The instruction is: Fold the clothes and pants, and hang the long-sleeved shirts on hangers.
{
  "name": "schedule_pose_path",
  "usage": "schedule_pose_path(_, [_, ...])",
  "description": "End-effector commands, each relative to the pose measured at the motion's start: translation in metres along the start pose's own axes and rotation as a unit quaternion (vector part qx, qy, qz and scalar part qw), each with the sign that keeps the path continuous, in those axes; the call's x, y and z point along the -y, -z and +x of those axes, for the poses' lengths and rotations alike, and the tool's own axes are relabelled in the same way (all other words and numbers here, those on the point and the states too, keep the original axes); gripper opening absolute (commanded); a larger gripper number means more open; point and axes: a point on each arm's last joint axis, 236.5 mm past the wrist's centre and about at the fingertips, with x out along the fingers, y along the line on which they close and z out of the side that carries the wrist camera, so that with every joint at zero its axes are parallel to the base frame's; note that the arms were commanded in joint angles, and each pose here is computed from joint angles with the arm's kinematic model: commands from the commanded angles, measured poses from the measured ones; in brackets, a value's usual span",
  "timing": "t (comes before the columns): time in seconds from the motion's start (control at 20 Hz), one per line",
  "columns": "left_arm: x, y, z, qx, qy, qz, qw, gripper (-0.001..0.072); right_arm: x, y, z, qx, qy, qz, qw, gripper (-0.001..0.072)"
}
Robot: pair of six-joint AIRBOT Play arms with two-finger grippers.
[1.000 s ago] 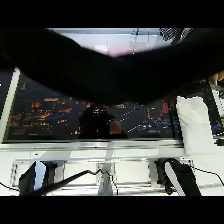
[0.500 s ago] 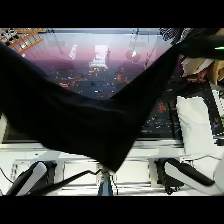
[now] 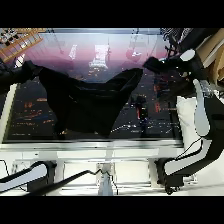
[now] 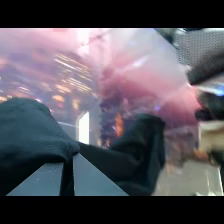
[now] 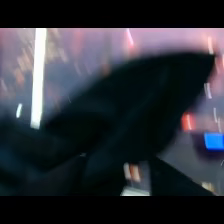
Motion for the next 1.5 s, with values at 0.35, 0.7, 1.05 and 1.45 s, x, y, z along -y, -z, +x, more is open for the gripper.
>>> schedule_pose_path(0.35, [-0.004, 0.016, 0.013, -0.030, 0.008, 0.014, 0.999, 0.0010, -0.122, 0.317, 0.038, -0.241, -0.185, 0.096, 0.948, 0.0346])
schedule_pose_path(0.7, [-0.003, 0.018, 0.012, -0.033, 0.010, 0.013, 0.999, 0.0010, -0.149, 0.354, 0.080, -0.279, -0.160, 0.075, 0.944, 0.0320])
schedule_pose_path(1.05, [-0.002, 0.020, 0.012, -0.037, 0.013, 0.013, 0.999, 0.0010, -0.134, 0.338, 0.094, -0.272, -0.111, 0.053, 0.954, 0.0317])
schedule_pose_path(1.45, [-0.001, 0.021, 0.012, -0.040, 0.014, 0.013, 0.999, 0.0011, -0.133, 0.361, 0.076, -0.333, -0.110, 0.038, 0.936, 0.0314])
